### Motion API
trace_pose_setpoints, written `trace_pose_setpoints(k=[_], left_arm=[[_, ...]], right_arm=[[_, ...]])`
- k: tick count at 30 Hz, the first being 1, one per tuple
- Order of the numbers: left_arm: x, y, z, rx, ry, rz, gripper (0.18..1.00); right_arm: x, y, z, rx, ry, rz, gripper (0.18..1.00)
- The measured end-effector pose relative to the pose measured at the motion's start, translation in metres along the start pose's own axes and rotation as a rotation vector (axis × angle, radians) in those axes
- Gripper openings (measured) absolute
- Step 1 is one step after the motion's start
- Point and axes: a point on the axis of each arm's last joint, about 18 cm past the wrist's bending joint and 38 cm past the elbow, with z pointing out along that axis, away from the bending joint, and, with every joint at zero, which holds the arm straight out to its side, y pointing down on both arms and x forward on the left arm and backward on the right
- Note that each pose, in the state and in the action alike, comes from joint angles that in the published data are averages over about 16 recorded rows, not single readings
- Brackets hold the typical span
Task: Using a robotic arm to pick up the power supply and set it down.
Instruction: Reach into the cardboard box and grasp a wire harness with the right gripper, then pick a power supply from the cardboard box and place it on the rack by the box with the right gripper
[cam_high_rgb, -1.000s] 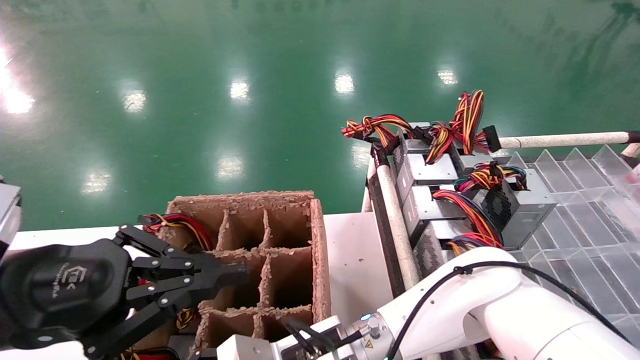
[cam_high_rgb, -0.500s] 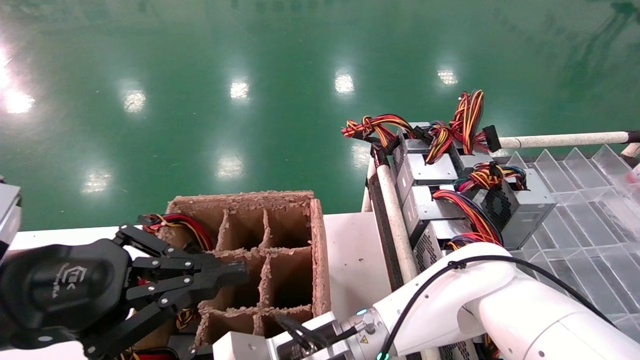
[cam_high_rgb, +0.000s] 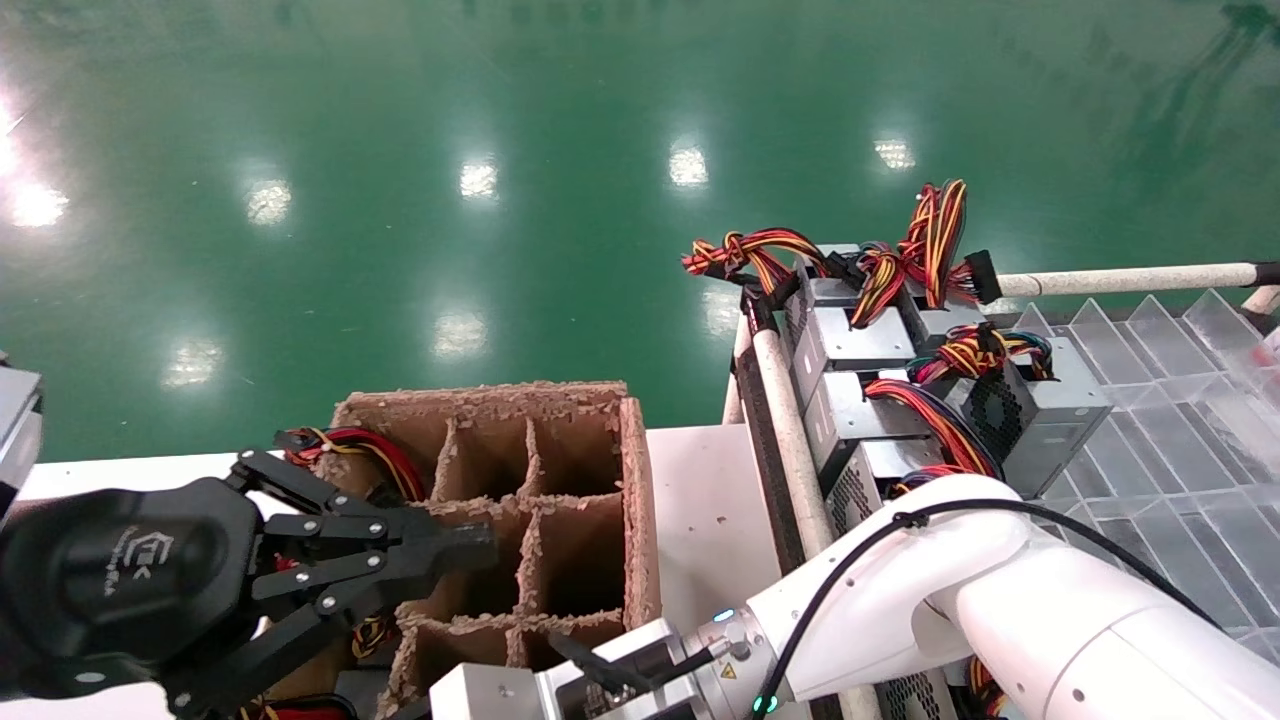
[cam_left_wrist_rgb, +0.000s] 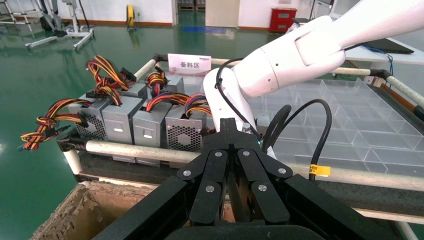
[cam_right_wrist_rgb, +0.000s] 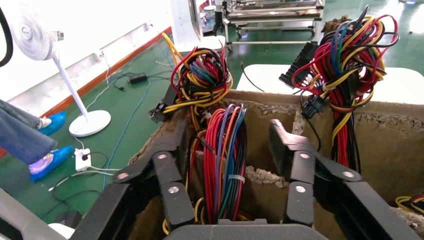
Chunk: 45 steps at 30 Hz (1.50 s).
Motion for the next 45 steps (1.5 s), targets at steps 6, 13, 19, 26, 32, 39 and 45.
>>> trace_pose_setpoints(k=[6,13,19,26,32,39,45], left_arm=[[0.000,0.000,0.000,0.000,0.000,0.000,0.192],[0.000,0.000,0.000,0.000,0.000,0.000,0.192],[0.000,0.000,0.000,0.000,0.000,0.000,0.192],[0.000,0.000,0.000,0.000,0.000,0.000,0.192],[0.000,0.000,0.000,0.000,0.000,0.000,0.192],[0.000,0.000,0.000,0.000,0.000,0.000,0.192],[0.000,0.000,0.000,0.000,0.000,0.000,0.192]], right_arm=[[-0.001,0.001,-0.001,-0.005,-0.005,-0.004,0.566],[-0.002,0.001,0.000,-0.008,-0.012,-0.006,0.403],[-0.003,0.001,0.000,-0.001,-0.016,-0.005,0.304],[-0.005,-0.003,0.000,0.018,-0.025,-0.009,0.238],[-0.006,-0.010,-0.004,0.037,-0.033,-0.023,0.215],[-0.008,-0.025,-0.020,0.072,-0.024,-0.069,0.210],[-0.014,-0.043,-0.040,0.133,-0.004,-0.135,0.210]])
